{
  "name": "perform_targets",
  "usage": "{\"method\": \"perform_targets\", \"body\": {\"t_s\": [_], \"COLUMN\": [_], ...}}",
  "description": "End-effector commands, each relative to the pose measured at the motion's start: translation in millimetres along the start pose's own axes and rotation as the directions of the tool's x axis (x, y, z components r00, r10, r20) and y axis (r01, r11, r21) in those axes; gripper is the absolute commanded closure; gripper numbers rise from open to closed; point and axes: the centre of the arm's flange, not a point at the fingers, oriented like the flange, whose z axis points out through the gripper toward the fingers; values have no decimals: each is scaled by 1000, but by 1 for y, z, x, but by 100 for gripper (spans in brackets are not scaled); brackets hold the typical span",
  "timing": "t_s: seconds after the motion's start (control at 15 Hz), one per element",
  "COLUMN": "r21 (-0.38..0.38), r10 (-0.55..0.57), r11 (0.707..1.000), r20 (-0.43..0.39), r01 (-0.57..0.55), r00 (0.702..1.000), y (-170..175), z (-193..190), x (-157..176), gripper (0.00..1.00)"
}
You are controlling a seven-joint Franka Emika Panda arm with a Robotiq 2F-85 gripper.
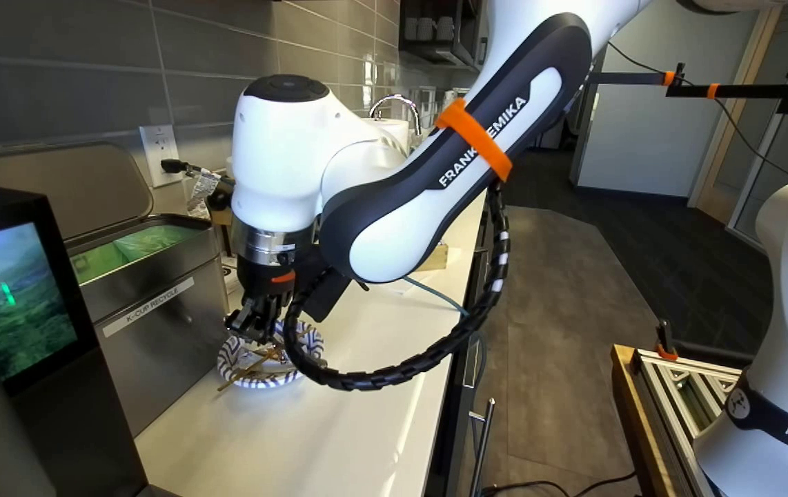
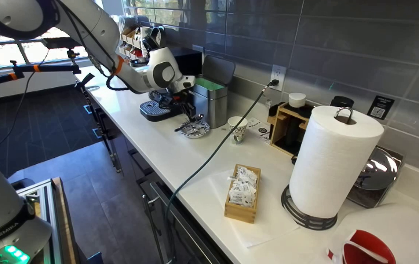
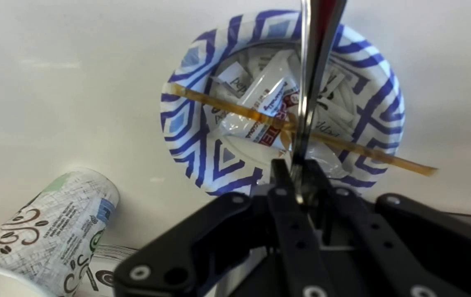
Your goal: Put the spoon on the plate
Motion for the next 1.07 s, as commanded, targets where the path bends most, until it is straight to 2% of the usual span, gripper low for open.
{"method": "perform_targets", "body": {"t_s": [0.0, 0.4, 0.47, 0.8, 1.0], "r21": [-41, -24, -12, 51, 238], "r10": [5, 38, 32, -34, -57], "r11": [999, 999, 999, 998, 970], "r20": [21, -19, 2, 58, 43], "r01": [-4, -38, -32, 31, 45], "r00": [1000, 999, 999, 998, 997], "y": [-4, 0, 5, 52, 85], "z": [0, -36, -50, -115, -155], "x": [-1, 8, 9, 6, -1], "gripper": [53, 7, 1, 0, 0]}}
